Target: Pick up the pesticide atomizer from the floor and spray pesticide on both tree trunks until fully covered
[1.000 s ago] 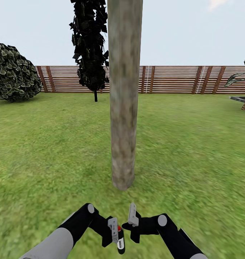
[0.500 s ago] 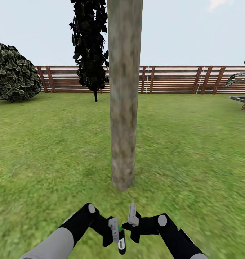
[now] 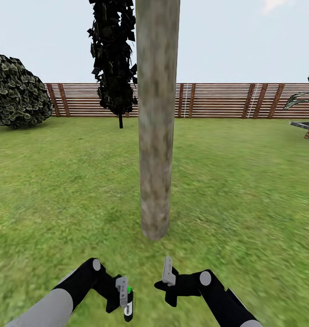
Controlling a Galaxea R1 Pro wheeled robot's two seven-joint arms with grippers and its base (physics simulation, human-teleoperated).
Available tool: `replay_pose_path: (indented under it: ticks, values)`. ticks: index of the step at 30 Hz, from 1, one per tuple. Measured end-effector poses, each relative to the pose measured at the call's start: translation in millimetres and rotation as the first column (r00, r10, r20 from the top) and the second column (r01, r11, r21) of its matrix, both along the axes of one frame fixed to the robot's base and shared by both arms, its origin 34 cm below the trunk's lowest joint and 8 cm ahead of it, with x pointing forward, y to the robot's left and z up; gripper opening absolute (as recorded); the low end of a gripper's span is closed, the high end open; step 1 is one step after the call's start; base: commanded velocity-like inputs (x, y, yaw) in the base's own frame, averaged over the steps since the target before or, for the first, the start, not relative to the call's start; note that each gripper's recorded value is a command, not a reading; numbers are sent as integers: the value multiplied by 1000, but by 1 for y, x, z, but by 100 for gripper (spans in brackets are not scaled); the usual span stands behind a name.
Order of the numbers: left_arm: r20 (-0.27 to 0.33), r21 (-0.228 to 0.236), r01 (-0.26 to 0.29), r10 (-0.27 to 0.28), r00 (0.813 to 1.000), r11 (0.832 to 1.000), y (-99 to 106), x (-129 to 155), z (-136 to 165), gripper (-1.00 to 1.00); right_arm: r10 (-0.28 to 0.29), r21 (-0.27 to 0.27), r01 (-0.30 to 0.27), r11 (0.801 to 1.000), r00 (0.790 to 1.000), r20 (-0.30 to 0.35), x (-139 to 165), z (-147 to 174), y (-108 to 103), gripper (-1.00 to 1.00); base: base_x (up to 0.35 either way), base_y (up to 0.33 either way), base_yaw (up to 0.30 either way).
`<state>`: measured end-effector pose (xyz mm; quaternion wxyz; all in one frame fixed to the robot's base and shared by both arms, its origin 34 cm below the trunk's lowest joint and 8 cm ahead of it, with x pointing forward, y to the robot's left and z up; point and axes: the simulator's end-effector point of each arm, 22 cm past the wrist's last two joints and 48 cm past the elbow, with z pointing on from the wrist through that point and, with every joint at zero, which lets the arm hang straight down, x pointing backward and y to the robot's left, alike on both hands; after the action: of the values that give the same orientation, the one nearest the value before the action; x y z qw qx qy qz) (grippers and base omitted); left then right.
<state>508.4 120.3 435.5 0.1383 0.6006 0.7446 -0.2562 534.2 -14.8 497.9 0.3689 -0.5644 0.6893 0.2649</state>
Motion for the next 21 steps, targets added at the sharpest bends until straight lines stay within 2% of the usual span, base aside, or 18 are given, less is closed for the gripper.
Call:
replay_pose_path:
  ticks: [7,8,11,13,16,18,19,20,21]
  values:
    - [-2,83,-45,45,999,995,66,2,-9,-100,-4,-7,4,1000,1000,-1,1,-2,-5,-100,0,0,0]
    - [-2,92,-51,51,999,994,73,2,-10,-100,-5,-8,5,1000,1000,-1,1,-2,-6,100,0,0,0]
    - [-2,114,-65,65,998,991,91,3,-12,-100,-6,-10,6,1000,1000,-1,1,-3,-8,100,0,0,0]
    - [1,136,-80,81,997,987,110,3,-12,-100,-9,-18,9,1000,1000,-1,2,-5,-13,100,0,0,0]
    - [9,148,-101,101,995,984,122,5,-13,-100,-15,-21,15,1000,1000,1,3,-6,-17,100,0,0,0]
    - [52,152,-149,142,988,977,129,17,-14,-100,-30,-25,30,999,1000,-4,4,-9,-22,100,0,0,0]
    - [75,151,-176,166,983,973,132,23,-14,-100,-52,-28,52,998,999,-8,7,-12,-29,100,0,0,0]
    - [112,142,-224,210,971,964,136,34,-14,-100,-114,-28,114,993,993,-7,17,-14,-44,100,0,0,0]
    - [162,116,-307,287,944,945,141,52,-10,-100,-247,-20,247,969,969,-6,36,-20,-72,100,0,0,0]
